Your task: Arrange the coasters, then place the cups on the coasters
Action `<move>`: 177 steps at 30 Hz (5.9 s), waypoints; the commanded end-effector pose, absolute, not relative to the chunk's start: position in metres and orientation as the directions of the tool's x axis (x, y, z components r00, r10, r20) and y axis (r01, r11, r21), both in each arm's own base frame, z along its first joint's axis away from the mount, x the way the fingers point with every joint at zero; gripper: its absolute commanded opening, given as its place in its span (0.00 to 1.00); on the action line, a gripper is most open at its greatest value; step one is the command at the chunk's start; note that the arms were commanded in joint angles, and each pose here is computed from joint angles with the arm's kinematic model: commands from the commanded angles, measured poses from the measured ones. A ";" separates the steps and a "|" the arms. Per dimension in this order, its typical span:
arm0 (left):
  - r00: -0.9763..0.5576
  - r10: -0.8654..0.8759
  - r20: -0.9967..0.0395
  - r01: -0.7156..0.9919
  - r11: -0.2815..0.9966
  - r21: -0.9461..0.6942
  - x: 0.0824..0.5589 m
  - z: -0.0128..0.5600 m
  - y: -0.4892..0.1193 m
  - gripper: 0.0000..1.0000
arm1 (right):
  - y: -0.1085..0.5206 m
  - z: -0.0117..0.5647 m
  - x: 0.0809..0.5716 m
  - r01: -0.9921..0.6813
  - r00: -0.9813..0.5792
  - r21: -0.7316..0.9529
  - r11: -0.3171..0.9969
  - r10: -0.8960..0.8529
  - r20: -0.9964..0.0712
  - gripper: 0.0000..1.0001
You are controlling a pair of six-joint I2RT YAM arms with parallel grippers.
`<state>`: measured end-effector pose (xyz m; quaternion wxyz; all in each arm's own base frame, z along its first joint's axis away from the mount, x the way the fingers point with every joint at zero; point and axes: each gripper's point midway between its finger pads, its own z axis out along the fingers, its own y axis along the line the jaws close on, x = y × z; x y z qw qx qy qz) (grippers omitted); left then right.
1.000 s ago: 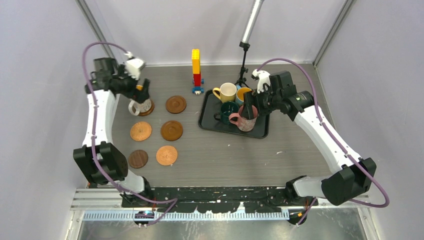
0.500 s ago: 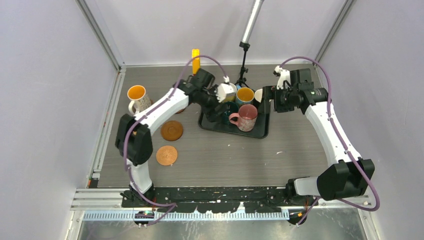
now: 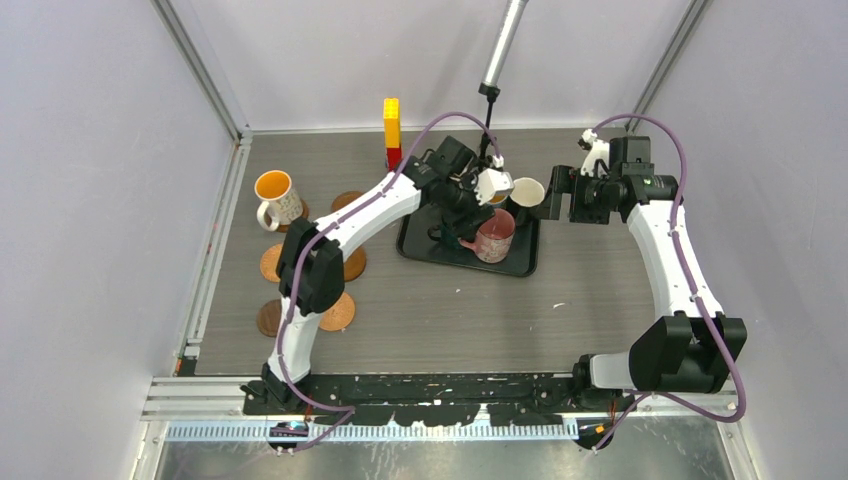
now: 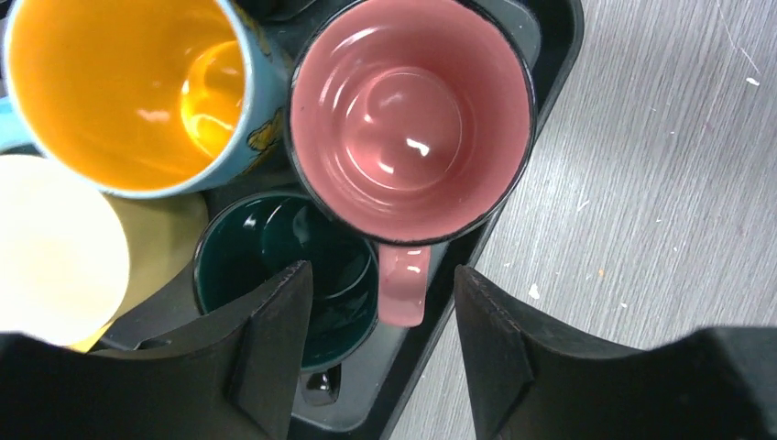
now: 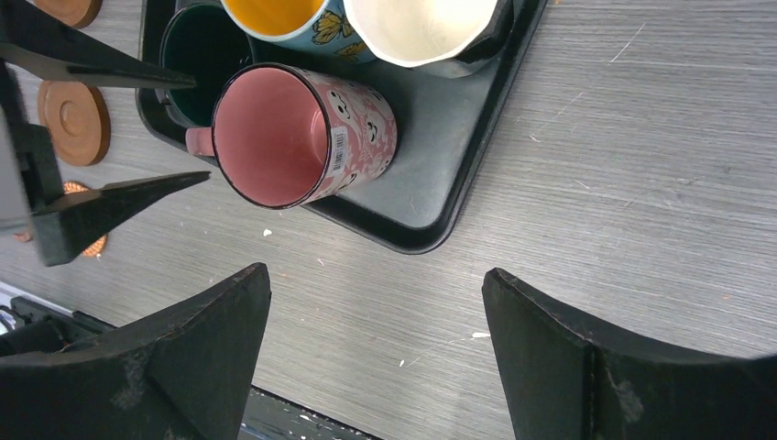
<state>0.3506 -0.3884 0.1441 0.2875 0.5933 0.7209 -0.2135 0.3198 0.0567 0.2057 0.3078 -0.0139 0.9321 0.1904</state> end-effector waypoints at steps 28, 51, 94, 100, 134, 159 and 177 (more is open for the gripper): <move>-0.317 0.698 -0.642 0.922 0.385 -0.036 0.329 0.110 -0.417 0.43 | 0.056 0.217 0.317 -0.135 -0.801 0.388 0.912 0.130 -0.584 0.90; -0.334 0.666 -0.667 0.904 0.427 -0.027 0.334 0.092 -0.429 0.26 | 0.048 0.224 0.321 -0.139 -0.797 0.376 0.916 0.121 -0.591 0.90; -0.278 0.242 -0.929 0.604 0.797 0.027 0.394 0.270 -0.176 0.00 | 0.051 0.234 0.339 -0.124 -0.768 0.428 0.895 0.187 -0.612 0.90; -0.281 0.274 -0.920 0.525 0.846 0.091 0.416 0.236 -0.131 0.00 | 0.051 0.232 0.338 -0.124 -0.772 0.428 0.895 0.184 -0.609 0.90; -0.388 0.317 -0.866 0.451 0.884 0.121 0.475 0.135 -0.076 0.00 | 0.047 0.226 0.334 -0.109 -0.787 0.409 0.906 0.173 -0.593 0.90; -0.460 0.369 -0.808 0.462 0.876 0.137 0.439 0.112 -0.065 0.29 | 0.050 0.223 0.338 -0.109 -0.790 0.431 0.896 0.186 -0.585 0.90; -0.488 0.407 -0.772 0.440 0.879 0.185 0.448 0.100 -0.053 0.50 | 0.053 0.221 0.335 -0.107 -0.791 0.446 0.889 0.196 -0.579 0.90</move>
